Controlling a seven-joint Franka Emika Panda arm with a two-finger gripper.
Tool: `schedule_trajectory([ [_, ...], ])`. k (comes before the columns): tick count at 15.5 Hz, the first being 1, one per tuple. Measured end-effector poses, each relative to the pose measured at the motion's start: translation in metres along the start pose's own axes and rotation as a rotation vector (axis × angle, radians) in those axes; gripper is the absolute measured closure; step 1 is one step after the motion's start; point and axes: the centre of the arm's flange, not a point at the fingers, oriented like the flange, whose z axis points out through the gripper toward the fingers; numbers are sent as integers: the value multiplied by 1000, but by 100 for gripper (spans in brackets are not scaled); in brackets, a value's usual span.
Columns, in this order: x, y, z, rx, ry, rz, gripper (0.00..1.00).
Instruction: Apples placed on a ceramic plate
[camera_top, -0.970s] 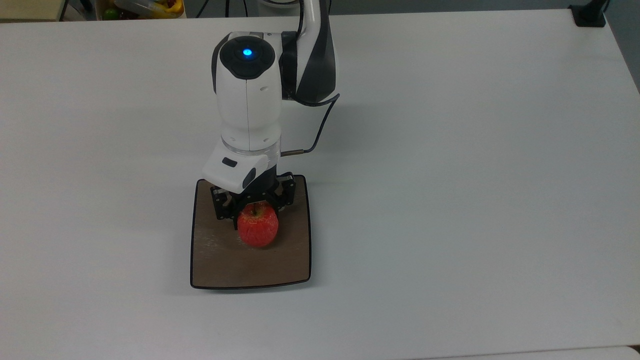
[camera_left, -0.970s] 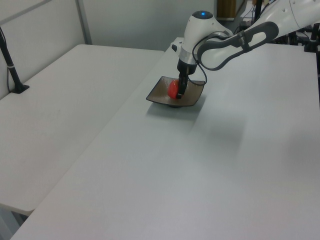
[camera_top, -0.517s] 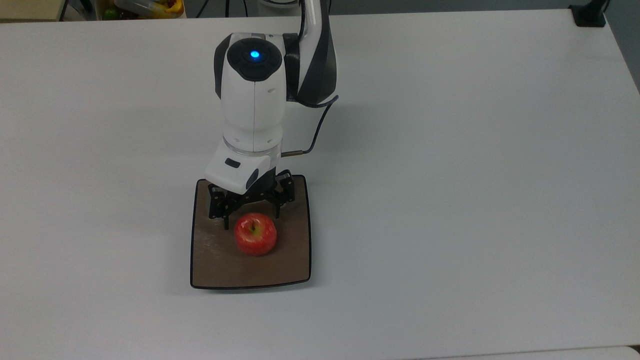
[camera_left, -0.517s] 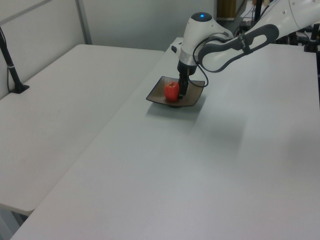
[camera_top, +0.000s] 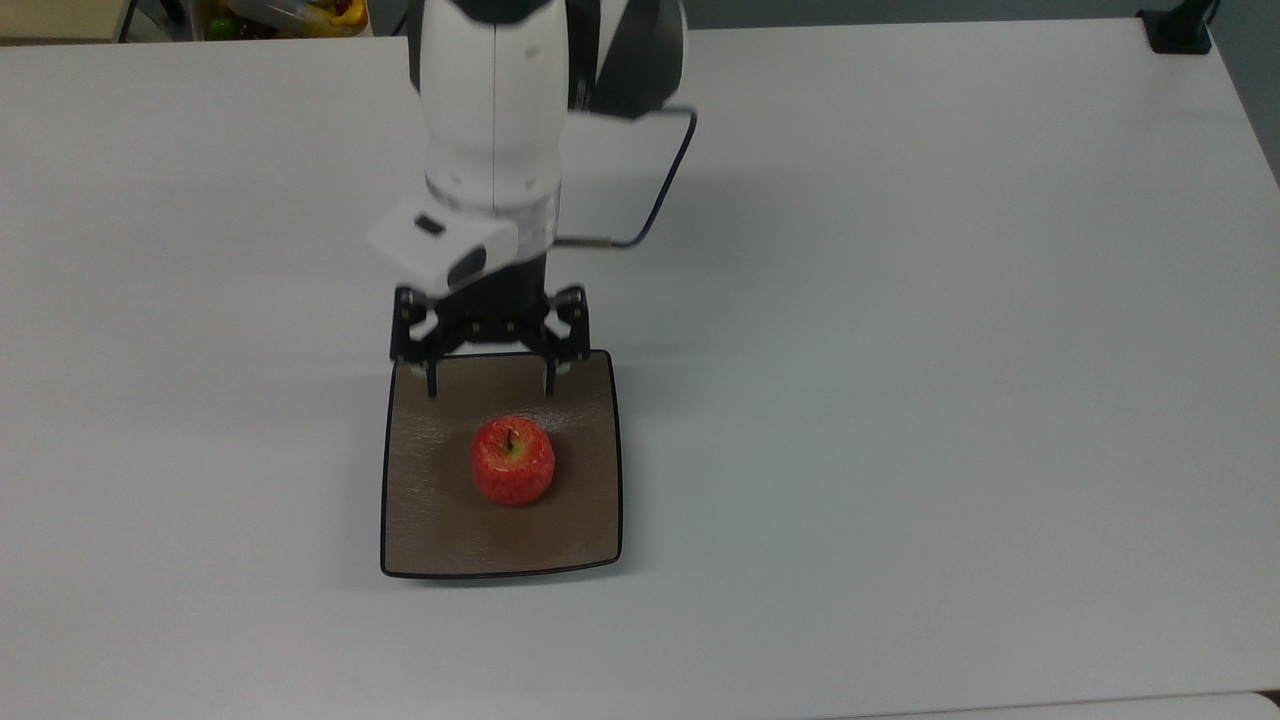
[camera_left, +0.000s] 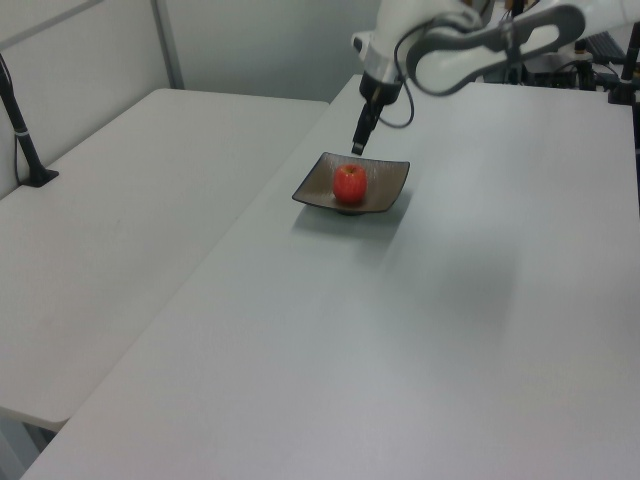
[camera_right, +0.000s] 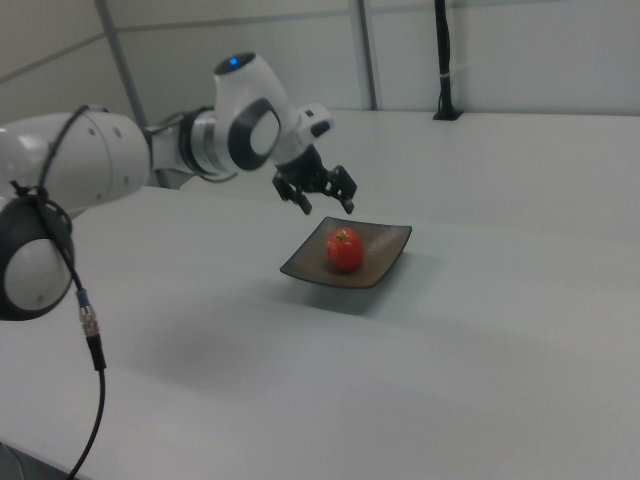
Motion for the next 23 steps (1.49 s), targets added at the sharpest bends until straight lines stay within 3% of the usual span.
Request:
schedule_trajectory([
  [5,-14,15,-129,4,-43,114,0],
  [11,-51,22,-221,78,-135,181,0],
  [17,-85,15,-253,82,-196,285,0],
  [23,-108,-11,-241,84,-250,255,0],
])
